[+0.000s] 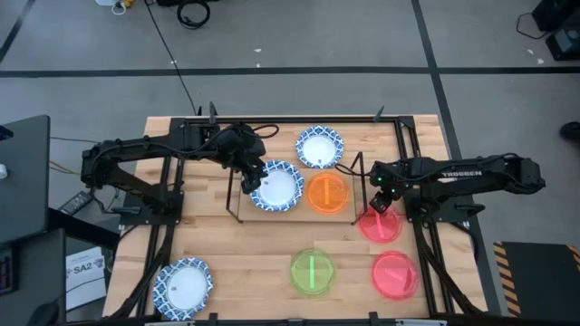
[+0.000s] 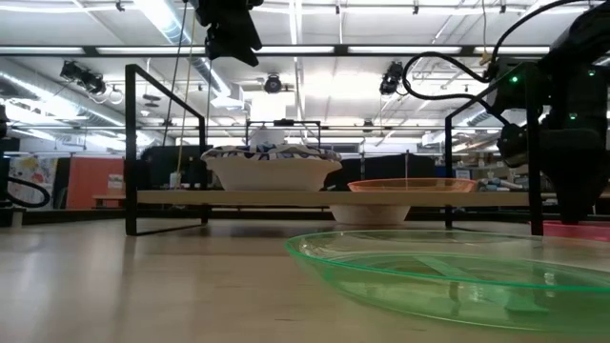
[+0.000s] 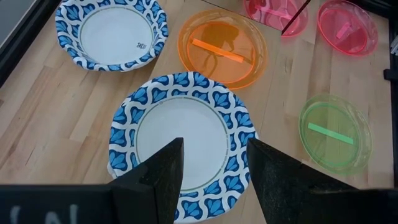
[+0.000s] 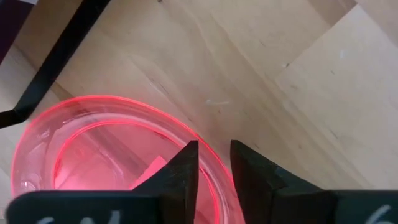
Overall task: Place and stack plates onto a shelf
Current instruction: Stack the pink plate on top of the orange plate on the shelf
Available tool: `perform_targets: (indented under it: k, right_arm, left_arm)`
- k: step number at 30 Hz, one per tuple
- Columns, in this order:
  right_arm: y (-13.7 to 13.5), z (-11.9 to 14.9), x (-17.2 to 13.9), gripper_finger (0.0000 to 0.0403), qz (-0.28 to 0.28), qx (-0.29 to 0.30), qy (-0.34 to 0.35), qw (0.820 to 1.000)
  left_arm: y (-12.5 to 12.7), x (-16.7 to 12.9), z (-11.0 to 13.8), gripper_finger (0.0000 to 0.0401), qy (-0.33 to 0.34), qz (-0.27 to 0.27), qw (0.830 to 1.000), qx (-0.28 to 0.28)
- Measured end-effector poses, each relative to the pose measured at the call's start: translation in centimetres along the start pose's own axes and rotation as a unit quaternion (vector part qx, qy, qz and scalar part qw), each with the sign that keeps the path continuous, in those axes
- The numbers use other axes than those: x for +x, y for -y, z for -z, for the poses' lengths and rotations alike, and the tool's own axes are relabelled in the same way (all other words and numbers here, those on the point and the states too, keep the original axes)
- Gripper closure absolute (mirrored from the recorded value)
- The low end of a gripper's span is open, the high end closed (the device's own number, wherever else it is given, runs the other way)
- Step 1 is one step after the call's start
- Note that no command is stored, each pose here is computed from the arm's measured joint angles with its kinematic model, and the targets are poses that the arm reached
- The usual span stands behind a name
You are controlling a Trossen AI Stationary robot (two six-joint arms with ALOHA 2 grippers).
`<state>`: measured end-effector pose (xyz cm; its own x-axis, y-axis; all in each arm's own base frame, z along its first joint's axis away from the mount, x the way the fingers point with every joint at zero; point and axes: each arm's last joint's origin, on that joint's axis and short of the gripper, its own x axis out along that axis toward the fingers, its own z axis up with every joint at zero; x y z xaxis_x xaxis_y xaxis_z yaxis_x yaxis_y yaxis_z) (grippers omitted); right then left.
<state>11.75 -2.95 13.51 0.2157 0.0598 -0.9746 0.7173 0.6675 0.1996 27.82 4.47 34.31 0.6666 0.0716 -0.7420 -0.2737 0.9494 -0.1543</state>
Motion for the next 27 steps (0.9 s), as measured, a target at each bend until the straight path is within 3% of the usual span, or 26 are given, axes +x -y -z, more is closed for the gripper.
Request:
perform_targets:
  k: [13,27]
  right_arm:
    - [0.01,0.03,0.00,0.0391,0.000,-0.002,-0.002,1.000]
    - [-0.28,-0.25,-0.53,0.0395,-0.006,-0.003,-0.003,1.000]
  left_arm:
    - [0.00,0.00,0.00,0.0218,0.000,0.000,1.000,0.000]
    - [0.00,0.00,0.00,0.0218,0.000,0.000,1.000,0.001]
